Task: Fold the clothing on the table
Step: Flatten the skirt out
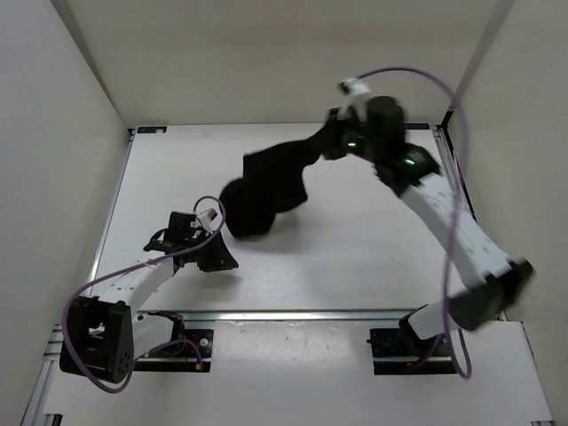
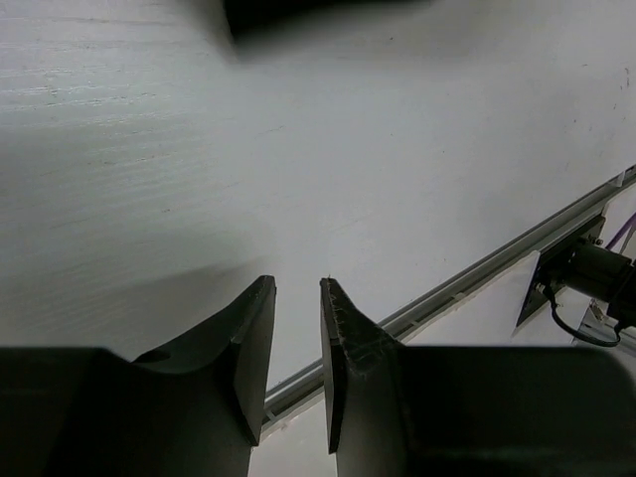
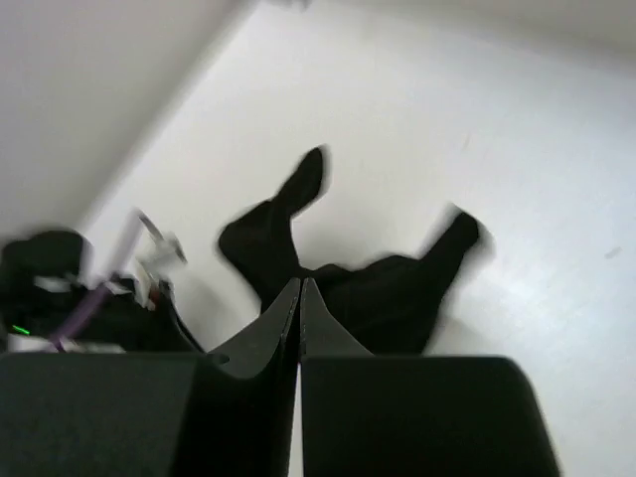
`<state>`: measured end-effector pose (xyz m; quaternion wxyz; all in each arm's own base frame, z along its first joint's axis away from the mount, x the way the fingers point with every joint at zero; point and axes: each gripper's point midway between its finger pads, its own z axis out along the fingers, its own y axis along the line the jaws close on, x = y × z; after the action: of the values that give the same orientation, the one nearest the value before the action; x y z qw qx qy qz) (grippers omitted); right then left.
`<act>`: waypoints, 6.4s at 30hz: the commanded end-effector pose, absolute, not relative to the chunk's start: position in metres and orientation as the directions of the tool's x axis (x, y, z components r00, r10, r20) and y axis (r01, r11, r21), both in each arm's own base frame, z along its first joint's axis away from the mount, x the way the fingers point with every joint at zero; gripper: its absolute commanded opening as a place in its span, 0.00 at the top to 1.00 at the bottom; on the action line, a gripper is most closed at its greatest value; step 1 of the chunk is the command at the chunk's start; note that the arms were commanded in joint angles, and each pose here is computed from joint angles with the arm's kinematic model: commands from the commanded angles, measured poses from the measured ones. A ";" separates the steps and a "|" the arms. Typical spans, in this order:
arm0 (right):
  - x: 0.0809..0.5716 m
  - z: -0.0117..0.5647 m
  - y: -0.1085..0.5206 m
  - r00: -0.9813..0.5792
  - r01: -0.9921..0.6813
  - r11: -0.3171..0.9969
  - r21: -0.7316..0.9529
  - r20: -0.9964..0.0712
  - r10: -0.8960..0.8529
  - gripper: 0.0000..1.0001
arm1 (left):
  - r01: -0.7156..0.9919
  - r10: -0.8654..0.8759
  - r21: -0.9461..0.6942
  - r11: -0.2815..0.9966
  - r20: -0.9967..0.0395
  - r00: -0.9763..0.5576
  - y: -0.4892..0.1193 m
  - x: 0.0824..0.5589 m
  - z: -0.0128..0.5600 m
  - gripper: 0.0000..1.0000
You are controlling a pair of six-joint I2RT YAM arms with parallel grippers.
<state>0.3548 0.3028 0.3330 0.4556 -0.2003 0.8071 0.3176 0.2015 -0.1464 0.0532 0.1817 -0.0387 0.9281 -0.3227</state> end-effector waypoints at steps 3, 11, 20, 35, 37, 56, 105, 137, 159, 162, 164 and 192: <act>0.354 0.376 0.211 -0.378 -0.409 0.811 0.417 -0.887 0.266 0.99 | 0.064 -0.186 -0.640 0.766 -0.315 -0.931 -0.152 0.202 0.057 0.64; 0.312 0.228 0.179 -0.692 -0.154 0.914 0.376 -0.701 0.171 1.00 | 0.064 -0.183 -0.643 0.764 -0.310 -0.933 -0.153 0.201 0.054 0.64; 0.328 0.257 0.188 -0.640 -0.193 0.939 0.285 -0.762 0.100 1.00 | 0.100 -0.143 -0.648 0.755 -0.311 -0.939 -0.162 0.202 0.056 0.63; 0.277 0.408 0.362 -0.070 -0.732 0.674 -0.101 -0.973 -0.222 1.00 | 0.075 -0.179 -0.651 0.755 -0.315 -0.932 -0.156 0.207 0.057 0.64; 0.288 0.405 0.363 -0.076 -0.703 0.701 -0.122 -0.967 -0.245 1.00 | 0.071 -0.183 -0.652 0.755 -0.313 -0.932 -0.155 0.205 0.056 0.64; 0.338 0.158 0.136 -0.792 -0.026 0.977 -0.211 -0.592 -0.149 0.70 | 0.053 -0.214 -0.652 0.756 -0.323 -0.922 -0.147 0.208 0.058 0.64; 0.316 0.163 0.298 -0.730 -0.548 0.830 0.106 -0.546 -0.412 1.00 | 0.041 -0.211 -0.672 0.740 -0.290 -0.933 -0.148 0.196 0.050 0.64; 0.452 0.186 0.258 -0.774 -0.290 0.949 0.124 -0.614 -0.156 0.69 | -0.013 -0.268 -0.682 0.731 -0.270 -0.925 -0.135 0.178 0.049 0.65; 0.253 0.125 0.243 -0.869 -0.391 0.857 0.335 -0.440 -0.225 0.63 | 0.046 -0.217 -0.455 0.889 -0.509 -0.833 -0.192 0.286 0.088 0.51; 0.253 0.127 0.241 -0.876 -0.382 0.854 0.352 -0.432 -0.214 0.63 | 0.050 -0.174 -0.388 0.920 -0.520 -0.836 -0.197 0.279 0.079 0.48; 0.249 0.124 0.240 -0.882 -0.374 0.857 0.354 -0.421 -0.210 0.63 | 0.053 -0.144 -0.353 0.934 -0.509 -0.848 -0.196 0.274 0.069 0.47; 0.235 0.096 0.228 -0.950 -0.266 0.865 0.425 -0.270 -0.159 0.64 | 0.382 0.304 0.003 0.924 -0.612 -0.730 -0.251 0.278 0.059 0.47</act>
<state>0.2344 0.2268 0.0900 0.1128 -0.1191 0.9608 0.2235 0.2659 -0.2483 0.0435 0.2879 0.1674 0.9395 -0.0801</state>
